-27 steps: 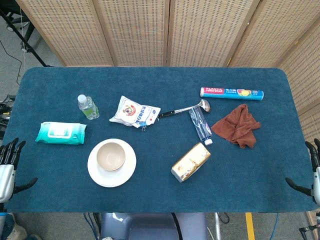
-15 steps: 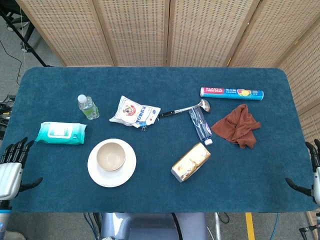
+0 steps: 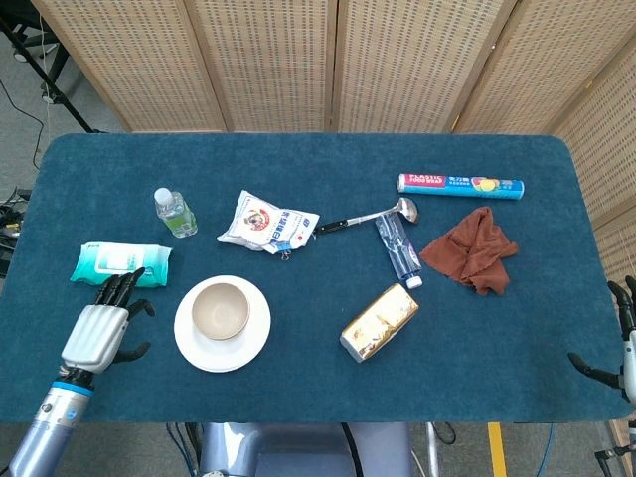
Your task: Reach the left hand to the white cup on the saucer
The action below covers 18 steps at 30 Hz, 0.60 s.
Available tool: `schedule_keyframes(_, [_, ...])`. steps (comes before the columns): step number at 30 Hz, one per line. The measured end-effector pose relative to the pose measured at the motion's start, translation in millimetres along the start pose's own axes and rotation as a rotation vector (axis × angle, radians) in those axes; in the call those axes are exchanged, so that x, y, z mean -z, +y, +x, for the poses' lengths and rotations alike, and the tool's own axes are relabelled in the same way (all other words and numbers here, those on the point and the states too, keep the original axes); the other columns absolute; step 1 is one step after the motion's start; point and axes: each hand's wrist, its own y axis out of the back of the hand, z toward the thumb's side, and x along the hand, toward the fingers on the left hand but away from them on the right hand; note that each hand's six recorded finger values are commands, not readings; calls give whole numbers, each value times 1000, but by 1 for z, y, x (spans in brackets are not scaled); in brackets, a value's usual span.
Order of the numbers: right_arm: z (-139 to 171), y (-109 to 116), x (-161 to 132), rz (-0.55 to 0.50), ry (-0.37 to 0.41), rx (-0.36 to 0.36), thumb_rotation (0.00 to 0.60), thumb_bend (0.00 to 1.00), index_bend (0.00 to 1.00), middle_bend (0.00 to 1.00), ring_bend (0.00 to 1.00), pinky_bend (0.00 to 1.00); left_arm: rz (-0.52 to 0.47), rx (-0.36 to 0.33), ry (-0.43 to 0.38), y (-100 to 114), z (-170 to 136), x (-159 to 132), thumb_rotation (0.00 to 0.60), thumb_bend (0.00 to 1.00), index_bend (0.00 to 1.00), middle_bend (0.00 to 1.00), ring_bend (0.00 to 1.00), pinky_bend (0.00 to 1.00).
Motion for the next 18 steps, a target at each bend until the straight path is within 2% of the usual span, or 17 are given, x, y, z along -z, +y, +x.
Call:
schedule_keyframes(4, [0, 0, 0, -1, -1, -1, 600, 0, 43, 0, 0, 0, 27, 7, -31, -6, 9, -17, 600, 191, 464, 0, 0, 0])
schedule_keyframes(10, [0, 1, 1, -6, -5, 1, 600, 0, 42, 0, 0, 0, 67, 25, -83, -17, 20, -39, 600, 231, 519, 0, 0, 0])
schedule_keyframes(18, [-1, 2, 2, -9, -9, 1, 600, 0, 42, 0, 0, 0, 81, 43, -93, -26, 28, -49, 600, 235, 553, 0, 0, 0])
